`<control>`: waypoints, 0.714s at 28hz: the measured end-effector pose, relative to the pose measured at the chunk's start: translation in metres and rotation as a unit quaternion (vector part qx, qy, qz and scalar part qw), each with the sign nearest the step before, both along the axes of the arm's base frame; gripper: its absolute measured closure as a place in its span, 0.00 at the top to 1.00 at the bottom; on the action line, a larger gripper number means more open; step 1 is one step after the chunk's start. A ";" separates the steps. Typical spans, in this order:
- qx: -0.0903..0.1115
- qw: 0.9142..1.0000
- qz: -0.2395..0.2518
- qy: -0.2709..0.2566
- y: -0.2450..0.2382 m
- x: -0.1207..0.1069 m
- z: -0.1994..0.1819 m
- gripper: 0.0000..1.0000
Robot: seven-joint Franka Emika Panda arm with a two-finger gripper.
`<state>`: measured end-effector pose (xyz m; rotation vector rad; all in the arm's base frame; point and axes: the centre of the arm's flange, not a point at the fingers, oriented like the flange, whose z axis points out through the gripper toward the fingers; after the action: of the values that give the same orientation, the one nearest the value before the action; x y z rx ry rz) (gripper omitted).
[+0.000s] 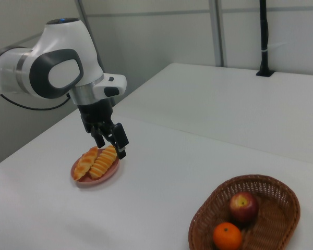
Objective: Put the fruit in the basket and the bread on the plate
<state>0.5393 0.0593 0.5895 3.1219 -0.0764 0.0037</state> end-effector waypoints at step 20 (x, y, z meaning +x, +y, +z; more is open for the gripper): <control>0.001 1.000 -0.015 -0.008 -0.016 0.002 0.007 1.00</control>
<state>0.5416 0.0434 0.5970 3.1220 -0.1228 0.0273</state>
